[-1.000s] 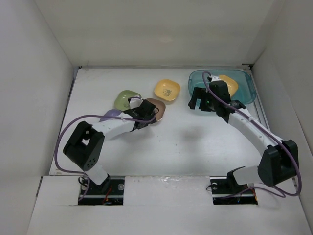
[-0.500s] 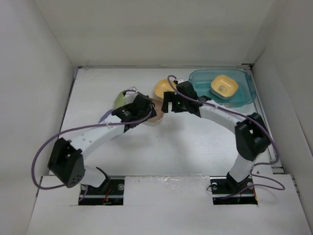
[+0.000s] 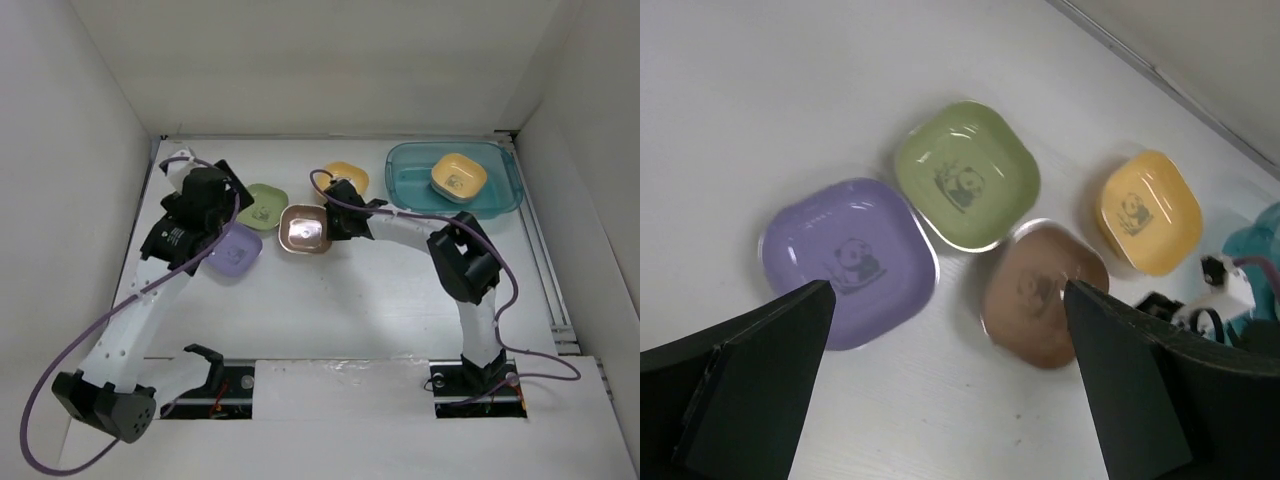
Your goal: Place the plates into the plastic bin on the countertop
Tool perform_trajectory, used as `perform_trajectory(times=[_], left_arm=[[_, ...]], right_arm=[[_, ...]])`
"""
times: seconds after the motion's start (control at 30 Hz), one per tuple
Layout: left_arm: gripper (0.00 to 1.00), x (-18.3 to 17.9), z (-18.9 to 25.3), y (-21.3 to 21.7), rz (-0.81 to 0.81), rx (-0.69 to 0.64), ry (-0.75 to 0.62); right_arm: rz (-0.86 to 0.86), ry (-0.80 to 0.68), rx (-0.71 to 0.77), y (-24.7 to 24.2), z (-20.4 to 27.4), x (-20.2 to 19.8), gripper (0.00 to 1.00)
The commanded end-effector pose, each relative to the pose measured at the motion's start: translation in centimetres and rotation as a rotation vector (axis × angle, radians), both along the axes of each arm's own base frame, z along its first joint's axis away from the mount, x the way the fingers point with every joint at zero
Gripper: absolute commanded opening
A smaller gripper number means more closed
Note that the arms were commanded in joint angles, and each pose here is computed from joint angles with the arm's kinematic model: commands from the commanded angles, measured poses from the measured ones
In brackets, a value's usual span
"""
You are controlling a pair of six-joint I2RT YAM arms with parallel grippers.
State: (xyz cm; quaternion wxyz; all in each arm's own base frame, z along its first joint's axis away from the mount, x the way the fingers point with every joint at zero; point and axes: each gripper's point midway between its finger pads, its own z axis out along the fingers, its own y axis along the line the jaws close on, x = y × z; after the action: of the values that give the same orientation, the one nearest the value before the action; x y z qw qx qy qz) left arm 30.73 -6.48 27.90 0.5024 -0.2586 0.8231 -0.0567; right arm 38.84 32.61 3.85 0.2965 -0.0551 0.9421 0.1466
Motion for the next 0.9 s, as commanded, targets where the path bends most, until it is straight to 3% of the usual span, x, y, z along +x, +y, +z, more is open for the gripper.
perform_trajectory(times=[0.0,0.17,0.23,0.4,0.57,0.73,0.87], left_arm=[[1.00,-0.6,-1.0,3.5,0.017,0.047,0.032],[1.00,-0.4,-2.2,4.9,0.017,0.038,0.049],[1.00,-0.2,-2.8,4.4,-0.013,0.035,0.061],[1.00,0.5,-3.9,3.1,-0.088,0.022,0.059],[1.00,0.7,-4.1,1.9,-0.166,0.008,0.032],[1.00,0.5,-3.9,-0.5,-0.303,-0.043,0.006],[1.00,0.6,-3.7,-0.9,-0.327,-0.044,-0.004]], right_arm=[[-0.033,0.009,-0.037,-1.1,-0.1,-1.5,0.17],[-0.057,-0.037,-0.028,-2.3,2.6,-3.1,0.08],[-0.079,-0.062,-0.042,-3.1,3.9,-3.1,0.00],[-0.115,-0.161,0.006,-4.8,10.6,-2.8,0.00],[-0.296,-0.279,0.024,-12.9,17.2,2.5,0.00],[-0.520,-0.241,-0.004,-24.1,16.4,6.9,0.00],[-0.635,-0.215,0.082,-30.7,15.1,9.1,0.00]])
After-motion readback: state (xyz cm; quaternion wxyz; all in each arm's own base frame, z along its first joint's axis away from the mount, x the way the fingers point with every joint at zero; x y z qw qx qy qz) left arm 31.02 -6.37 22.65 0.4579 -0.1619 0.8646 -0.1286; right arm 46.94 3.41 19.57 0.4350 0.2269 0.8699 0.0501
